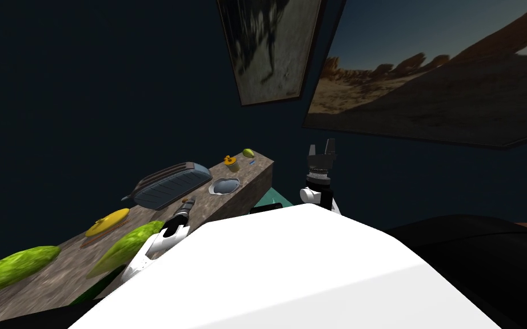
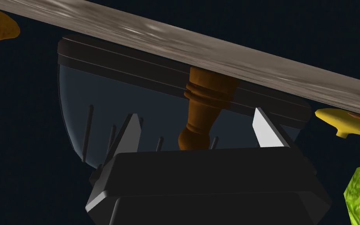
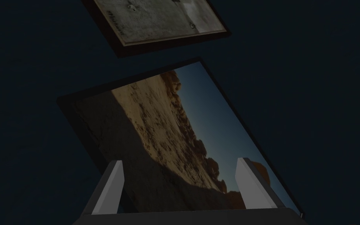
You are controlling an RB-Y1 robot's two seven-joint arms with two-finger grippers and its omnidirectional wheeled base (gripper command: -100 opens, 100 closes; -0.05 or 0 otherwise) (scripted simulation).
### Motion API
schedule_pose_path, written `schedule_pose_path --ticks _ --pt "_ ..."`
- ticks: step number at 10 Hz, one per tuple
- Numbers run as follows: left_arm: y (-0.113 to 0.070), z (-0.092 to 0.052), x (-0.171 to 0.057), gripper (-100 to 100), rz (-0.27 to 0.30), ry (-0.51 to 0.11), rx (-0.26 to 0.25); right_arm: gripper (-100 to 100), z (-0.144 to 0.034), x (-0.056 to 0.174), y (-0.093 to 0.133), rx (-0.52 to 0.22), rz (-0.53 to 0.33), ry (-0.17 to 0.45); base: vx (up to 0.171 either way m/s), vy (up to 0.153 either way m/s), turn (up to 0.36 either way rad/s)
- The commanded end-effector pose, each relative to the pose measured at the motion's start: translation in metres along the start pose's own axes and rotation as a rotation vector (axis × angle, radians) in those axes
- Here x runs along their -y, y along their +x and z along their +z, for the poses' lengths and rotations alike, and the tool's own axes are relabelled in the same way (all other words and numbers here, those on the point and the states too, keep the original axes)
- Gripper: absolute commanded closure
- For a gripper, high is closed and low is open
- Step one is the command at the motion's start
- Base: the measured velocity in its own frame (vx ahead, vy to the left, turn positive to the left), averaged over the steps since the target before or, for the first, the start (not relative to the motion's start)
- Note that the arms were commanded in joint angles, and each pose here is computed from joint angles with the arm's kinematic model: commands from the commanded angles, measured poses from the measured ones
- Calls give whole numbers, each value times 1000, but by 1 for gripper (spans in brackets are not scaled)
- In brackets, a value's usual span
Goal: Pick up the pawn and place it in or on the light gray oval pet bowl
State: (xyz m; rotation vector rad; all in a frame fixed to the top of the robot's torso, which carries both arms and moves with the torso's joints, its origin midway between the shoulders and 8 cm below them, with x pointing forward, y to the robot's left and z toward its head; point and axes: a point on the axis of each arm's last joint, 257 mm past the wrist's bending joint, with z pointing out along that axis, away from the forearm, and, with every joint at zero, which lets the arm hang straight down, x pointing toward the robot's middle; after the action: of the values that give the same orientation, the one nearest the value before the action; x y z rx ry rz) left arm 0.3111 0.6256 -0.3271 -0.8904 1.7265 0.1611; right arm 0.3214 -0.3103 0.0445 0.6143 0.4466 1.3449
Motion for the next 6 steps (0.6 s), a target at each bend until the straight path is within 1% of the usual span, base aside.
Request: schedule_pose_path --ticks 1,5,6 --pt "0 0 0 100 0 0 0 0 0 0 0 0 0 0 0 0 0" --pt "0 0 -1 100 5 -2 -1 0 0 0 0 0 0 0 0 0 0" --pt "0 0 -1 0 6 -2 -1 0 0 0 0 0 0 0 0 0 0"
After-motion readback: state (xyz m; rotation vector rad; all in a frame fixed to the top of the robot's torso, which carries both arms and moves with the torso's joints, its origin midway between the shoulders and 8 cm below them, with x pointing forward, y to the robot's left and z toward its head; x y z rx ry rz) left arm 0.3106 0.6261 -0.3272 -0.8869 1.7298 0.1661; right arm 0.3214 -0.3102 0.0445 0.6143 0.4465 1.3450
